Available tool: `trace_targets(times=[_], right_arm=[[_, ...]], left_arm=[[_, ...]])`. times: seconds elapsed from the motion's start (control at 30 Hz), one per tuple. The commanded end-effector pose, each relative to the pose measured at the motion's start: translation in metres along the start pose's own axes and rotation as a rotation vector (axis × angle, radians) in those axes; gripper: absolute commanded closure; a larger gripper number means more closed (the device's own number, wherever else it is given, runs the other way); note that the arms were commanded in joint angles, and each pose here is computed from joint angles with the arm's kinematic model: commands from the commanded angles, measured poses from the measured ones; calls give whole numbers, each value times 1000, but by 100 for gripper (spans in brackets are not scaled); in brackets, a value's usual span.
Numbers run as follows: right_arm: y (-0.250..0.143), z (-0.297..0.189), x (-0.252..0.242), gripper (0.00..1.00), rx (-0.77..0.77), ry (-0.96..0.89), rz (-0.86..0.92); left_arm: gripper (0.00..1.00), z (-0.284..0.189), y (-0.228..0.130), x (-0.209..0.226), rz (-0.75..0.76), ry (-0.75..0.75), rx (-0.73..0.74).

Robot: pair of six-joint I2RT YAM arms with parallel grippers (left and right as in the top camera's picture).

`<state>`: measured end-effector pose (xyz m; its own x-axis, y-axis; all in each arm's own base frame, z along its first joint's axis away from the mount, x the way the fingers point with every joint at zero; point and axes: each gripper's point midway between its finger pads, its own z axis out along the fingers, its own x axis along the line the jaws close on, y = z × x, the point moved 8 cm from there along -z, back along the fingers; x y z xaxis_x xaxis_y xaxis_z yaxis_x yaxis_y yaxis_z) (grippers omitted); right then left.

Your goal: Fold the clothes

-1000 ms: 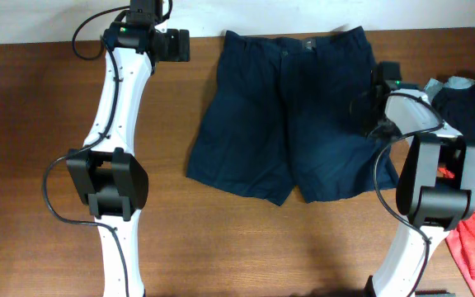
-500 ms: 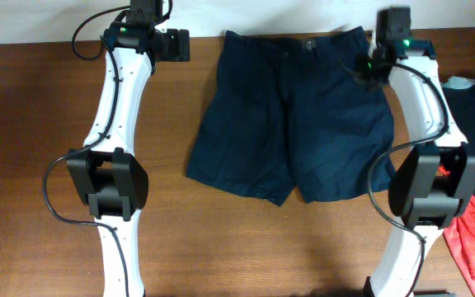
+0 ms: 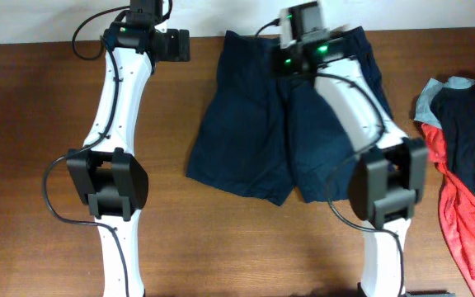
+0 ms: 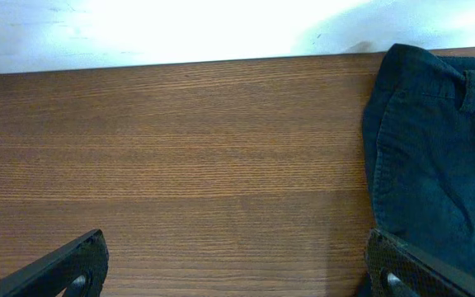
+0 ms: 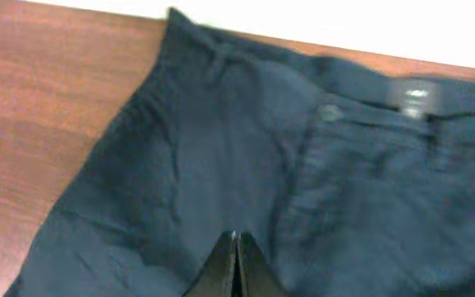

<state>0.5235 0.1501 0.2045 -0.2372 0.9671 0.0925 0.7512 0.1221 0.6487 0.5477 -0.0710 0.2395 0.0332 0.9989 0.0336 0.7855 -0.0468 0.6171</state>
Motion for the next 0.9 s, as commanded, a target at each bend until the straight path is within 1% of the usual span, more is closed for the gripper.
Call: trace_targets(times=[0.0,0.23,0.4,0.53,0.67,0.77,0.87], right_arm=[[-18,37,10,96,40,-7,10],[-53,99,43,96,74,35,-41],[-84,126,62,96,152,49,-72],[-112,123,67,96,302,37,-88],[-142,108,65,96,510,42,-83],[-160,96,69,96,644,120,-76],[-173,84,74,96,744,227,-142]], left_arm=[[1,3,-1,2,15,12,6],[1,3,-1,2,15,11,6],[1,3,-1,2,15,11,6],[1,3,-1,2,15,11,6],[1,3,-1,2,15,11,6],[1,3,-1,2,15,11,6],[1,3,-1,2,15,11,6]])
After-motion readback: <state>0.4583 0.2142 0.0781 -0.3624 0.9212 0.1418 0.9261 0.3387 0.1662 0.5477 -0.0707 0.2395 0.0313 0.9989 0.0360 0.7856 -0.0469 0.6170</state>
